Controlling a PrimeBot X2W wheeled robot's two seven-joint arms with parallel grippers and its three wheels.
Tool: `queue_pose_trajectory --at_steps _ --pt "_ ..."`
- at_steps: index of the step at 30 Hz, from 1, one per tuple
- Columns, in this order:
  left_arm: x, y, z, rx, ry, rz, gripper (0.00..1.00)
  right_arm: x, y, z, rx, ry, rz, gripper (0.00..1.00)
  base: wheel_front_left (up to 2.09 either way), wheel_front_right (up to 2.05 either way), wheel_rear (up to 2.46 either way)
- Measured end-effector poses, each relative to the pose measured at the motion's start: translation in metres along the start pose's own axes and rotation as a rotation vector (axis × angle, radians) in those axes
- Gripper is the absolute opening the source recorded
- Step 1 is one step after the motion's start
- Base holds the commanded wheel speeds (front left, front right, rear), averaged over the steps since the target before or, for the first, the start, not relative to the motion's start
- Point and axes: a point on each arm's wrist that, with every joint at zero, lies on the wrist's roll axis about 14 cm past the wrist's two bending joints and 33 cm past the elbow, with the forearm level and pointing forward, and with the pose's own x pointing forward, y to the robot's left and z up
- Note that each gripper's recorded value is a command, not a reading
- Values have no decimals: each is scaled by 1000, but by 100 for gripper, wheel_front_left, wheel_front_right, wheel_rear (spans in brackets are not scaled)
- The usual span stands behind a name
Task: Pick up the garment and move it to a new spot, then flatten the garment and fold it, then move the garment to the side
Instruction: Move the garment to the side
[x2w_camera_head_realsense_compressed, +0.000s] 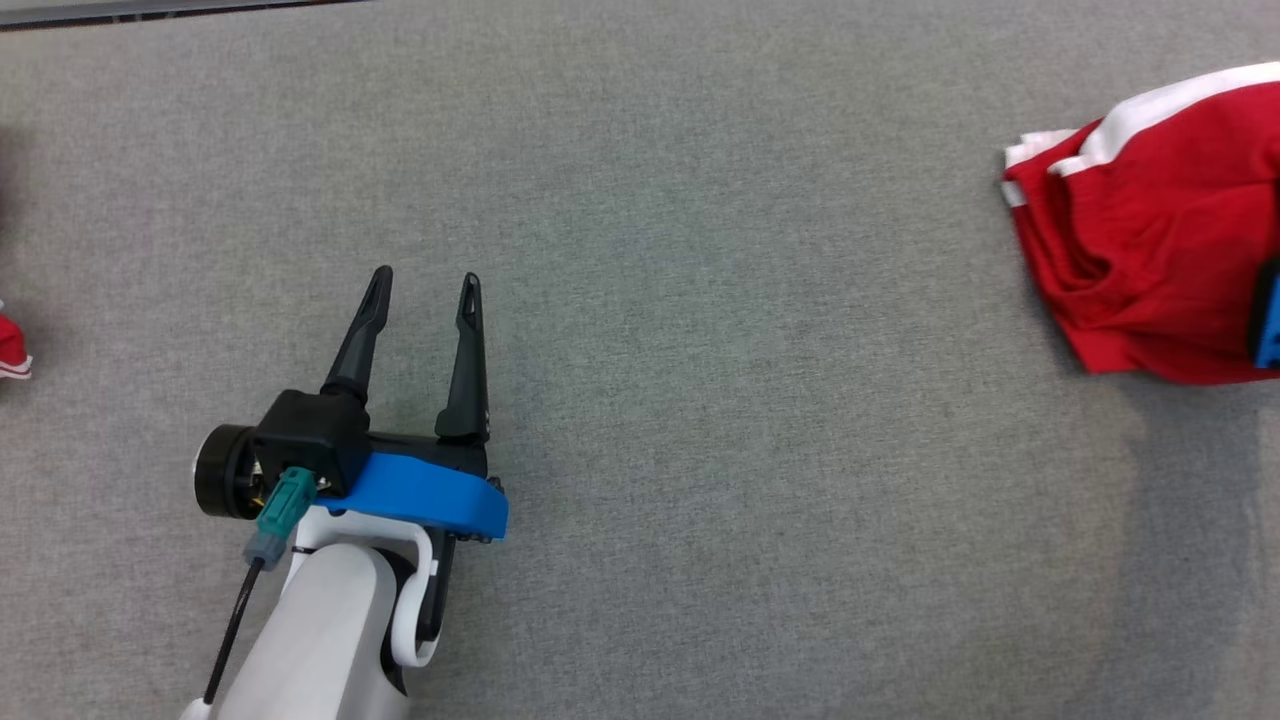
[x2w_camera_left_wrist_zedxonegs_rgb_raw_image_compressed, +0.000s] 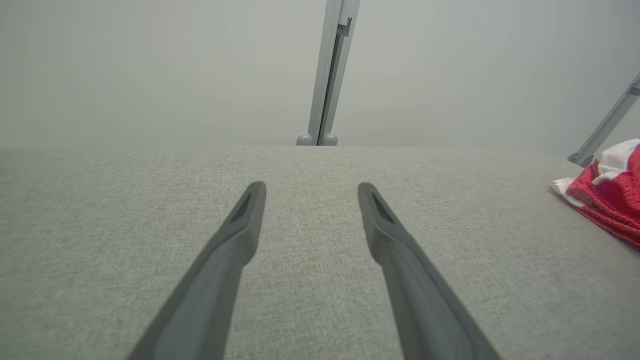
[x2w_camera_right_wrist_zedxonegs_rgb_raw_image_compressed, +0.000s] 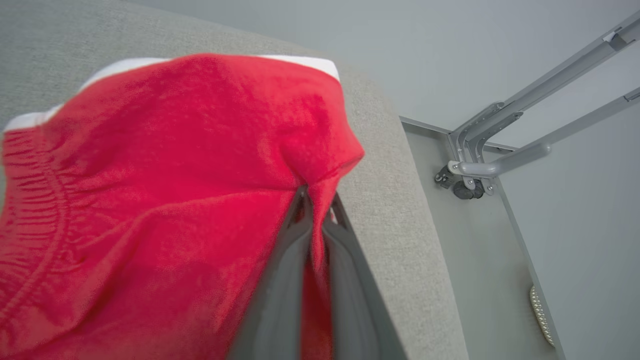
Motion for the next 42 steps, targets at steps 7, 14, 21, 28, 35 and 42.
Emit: queue_pose_trajectory --at_steps 7,14,21,28,35,42 --pt "-3 17 -8 10 25 42 100 15 -31 -7 -75 57 -57 0 0 0 0" --pt "-2 17 -10 12 30 41 100 15 -48 8 -91 9 -101 100 0 0 0" --pt "-1 5 -1 19 11 9 100 8 -27 35 -33 -79 -66 100 0 0 0" --pt "0 9 27 48 -51 19 100 -12 -4 96 -11 -278 -11 100 0 0 0" --pt "-13 34 56 48 -118 116 100 -43 41 128 57 -434 100 100 0 0 0" --pt "-43 53 65 24 -136 206 100 -85 103 144 160 -567 235 100 0 0 0"
